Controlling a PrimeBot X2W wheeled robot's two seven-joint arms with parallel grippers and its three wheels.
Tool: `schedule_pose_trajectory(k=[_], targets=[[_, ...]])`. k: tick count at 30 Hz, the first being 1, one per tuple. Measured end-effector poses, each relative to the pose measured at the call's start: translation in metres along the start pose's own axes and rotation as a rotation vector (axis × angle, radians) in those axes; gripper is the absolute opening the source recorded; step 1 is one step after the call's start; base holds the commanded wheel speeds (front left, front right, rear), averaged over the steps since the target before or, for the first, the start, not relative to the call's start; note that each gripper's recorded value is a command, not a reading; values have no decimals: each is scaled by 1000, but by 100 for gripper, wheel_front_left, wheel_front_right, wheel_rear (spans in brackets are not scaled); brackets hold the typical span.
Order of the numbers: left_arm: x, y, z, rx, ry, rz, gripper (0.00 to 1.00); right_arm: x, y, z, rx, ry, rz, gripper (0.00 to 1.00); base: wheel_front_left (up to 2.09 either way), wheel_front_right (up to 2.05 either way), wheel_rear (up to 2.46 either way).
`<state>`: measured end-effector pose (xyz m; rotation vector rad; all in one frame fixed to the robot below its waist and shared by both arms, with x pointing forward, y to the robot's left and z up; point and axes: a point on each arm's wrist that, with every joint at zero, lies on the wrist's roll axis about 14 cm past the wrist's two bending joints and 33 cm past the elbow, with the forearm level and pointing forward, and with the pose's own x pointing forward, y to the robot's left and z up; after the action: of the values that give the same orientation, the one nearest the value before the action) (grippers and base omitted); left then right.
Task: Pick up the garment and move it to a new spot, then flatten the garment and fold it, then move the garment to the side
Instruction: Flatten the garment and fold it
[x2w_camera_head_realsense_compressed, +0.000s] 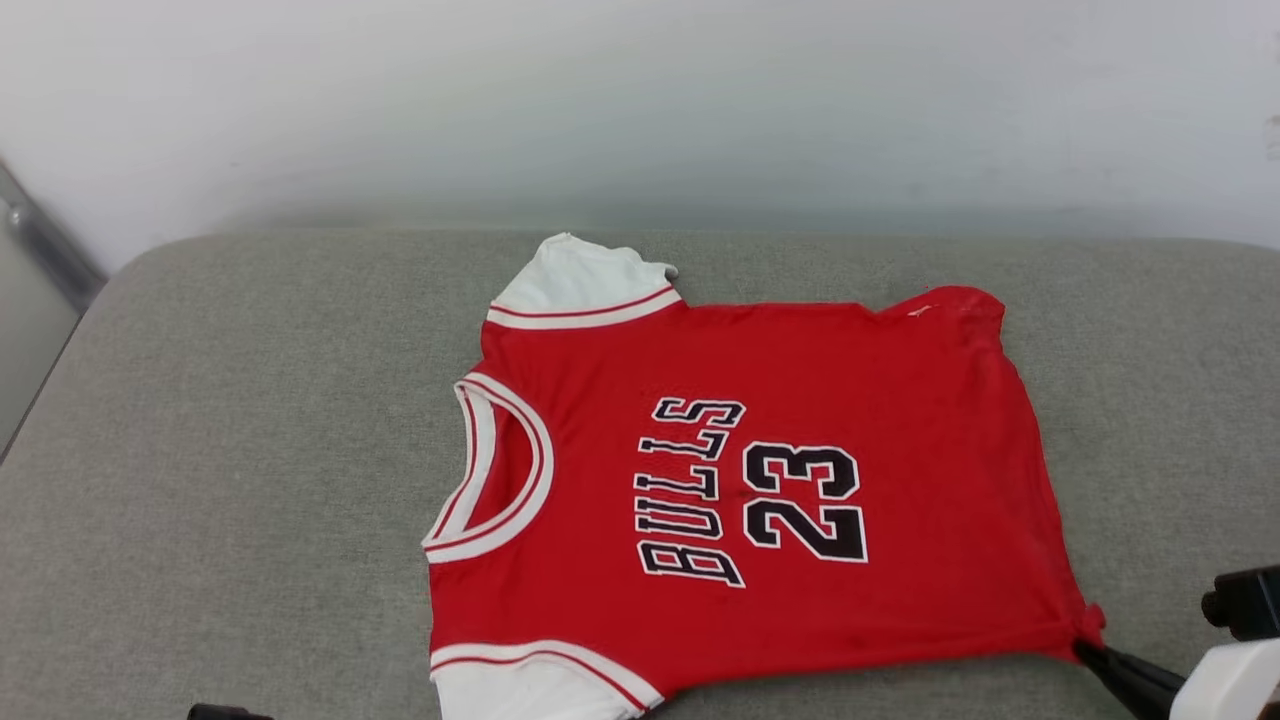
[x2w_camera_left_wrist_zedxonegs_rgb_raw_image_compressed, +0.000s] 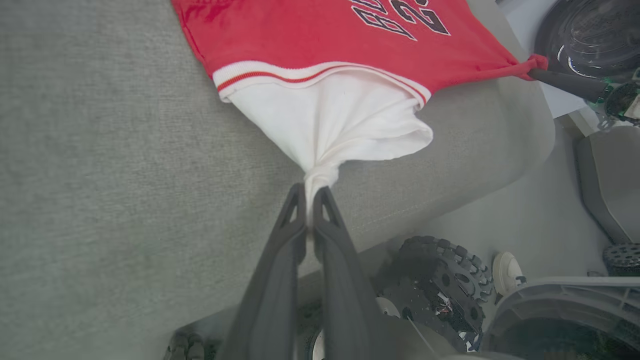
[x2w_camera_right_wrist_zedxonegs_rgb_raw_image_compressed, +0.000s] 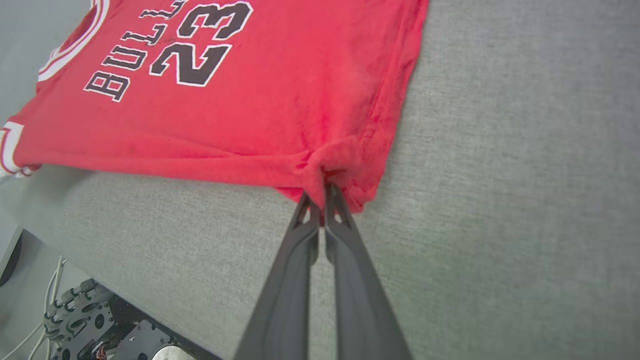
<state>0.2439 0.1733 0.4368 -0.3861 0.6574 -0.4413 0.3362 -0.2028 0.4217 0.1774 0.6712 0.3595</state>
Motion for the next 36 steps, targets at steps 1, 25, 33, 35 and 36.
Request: schedule_pose_trajectory(k=[1,25,33,35,36], targets=[[-2,-2,-3,-6,12,-4,0,-4,0,-4,8,8,-2,0,0,0,0],[31,3,102,68,-247,-63,0,5,14,38,128,-89,34,0,0,0,0],[75,25,134,109,-249,-51,0,44,-4,43,69,-1,-12,0,0,0,0],[86,34,132,123,-217,-35,0,54,-7,36,60,42,-22,0,0,0,0],[91,39,129,129,-195,-24,0,58,-8,32,54,64,-23,0,0,0,0]])
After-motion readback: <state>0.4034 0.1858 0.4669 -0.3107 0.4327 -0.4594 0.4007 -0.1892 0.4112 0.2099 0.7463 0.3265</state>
